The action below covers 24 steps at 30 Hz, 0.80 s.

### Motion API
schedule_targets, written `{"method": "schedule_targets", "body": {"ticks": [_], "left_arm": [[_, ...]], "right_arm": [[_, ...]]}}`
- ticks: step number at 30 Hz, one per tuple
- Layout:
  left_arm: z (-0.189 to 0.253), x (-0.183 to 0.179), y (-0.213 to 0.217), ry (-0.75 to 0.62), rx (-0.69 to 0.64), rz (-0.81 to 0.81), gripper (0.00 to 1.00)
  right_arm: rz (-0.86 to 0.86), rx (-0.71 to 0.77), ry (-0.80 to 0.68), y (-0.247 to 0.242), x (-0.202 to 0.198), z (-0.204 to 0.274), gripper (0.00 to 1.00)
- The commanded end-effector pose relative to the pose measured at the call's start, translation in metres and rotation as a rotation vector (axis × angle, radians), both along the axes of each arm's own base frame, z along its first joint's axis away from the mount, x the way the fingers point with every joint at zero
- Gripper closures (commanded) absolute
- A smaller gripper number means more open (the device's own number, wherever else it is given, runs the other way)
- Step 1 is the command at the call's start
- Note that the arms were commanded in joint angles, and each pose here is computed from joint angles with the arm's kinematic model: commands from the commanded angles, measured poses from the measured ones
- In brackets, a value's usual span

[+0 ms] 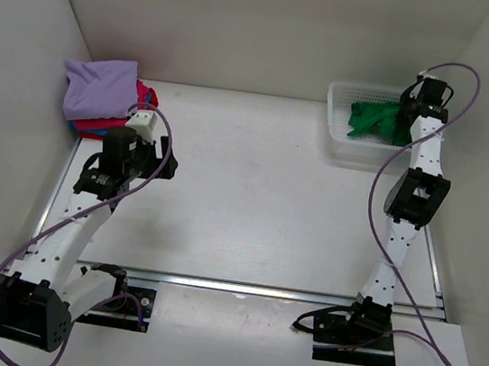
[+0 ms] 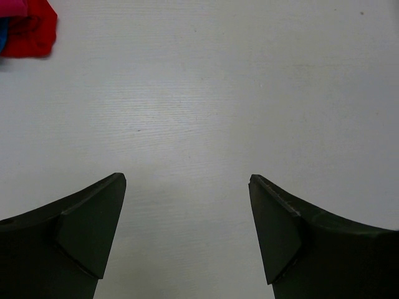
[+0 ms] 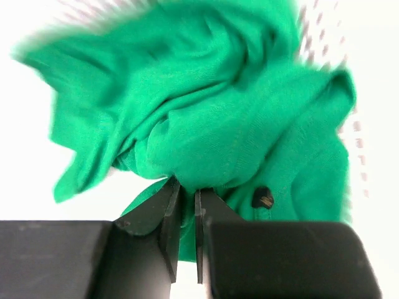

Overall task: Fold and stack the t-shirts
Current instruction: Grab crumpled tshirt from bin with the right arm, then move the tshirt to the center of the board

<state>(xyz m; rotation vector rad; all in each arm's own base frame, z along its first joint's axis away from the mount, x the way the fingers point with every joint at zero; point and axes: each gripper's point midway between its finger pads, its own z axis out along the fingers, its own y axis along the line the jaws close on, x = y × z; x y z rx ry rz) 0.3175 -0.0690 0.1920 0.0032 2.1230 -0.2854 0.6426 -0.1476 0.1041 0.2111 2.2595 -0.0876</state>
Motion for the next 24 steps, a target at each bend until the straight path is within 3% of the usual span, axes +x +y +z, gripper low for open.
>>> {"method": "schedule_targets", "body": {"ticks": [1, 6, 11, 18, 21, 24], "left_arm": [[0.012, -0.004, -0.007, -0.06, -0.038, -0.024, 0.08], [0.002, -0.007, -0.009, -0.073, -0.059, -0.02, 0.07], [0.01, -0.019, -0.02, -0.122, -0.137, -0.034, 0.08], [0.022, -0.036, -0.01, -0.168, -0.141, -0.004, 0.07], [0.026, -0.04, -0.006, -0.176, -0.129, 0.008, 0.06], [0.038, -0.04, 0.001, -0.191, -0.119, 0.035, 0.04]], "right_arm": [[0.097, -0.053, -0.445, 0.046, -0.012, 0.24, 1.0], [0.229, -0.074, -0.638, 0.134, -0.095, 0.374, 1.0], [0.314, -0.117, -0.813, 0.221, -0.187, 0.457, 1.0], [0.495, -0.046, -0.889, 0.331, -0.297, 0.47, 1.0], [0.554, 0.067, -0.874, 0.346, -0.309, 0.46, 1.0], [0.582, 0.092, -0.762, 0.358, -0.29, 0.408, 0.99]]}}
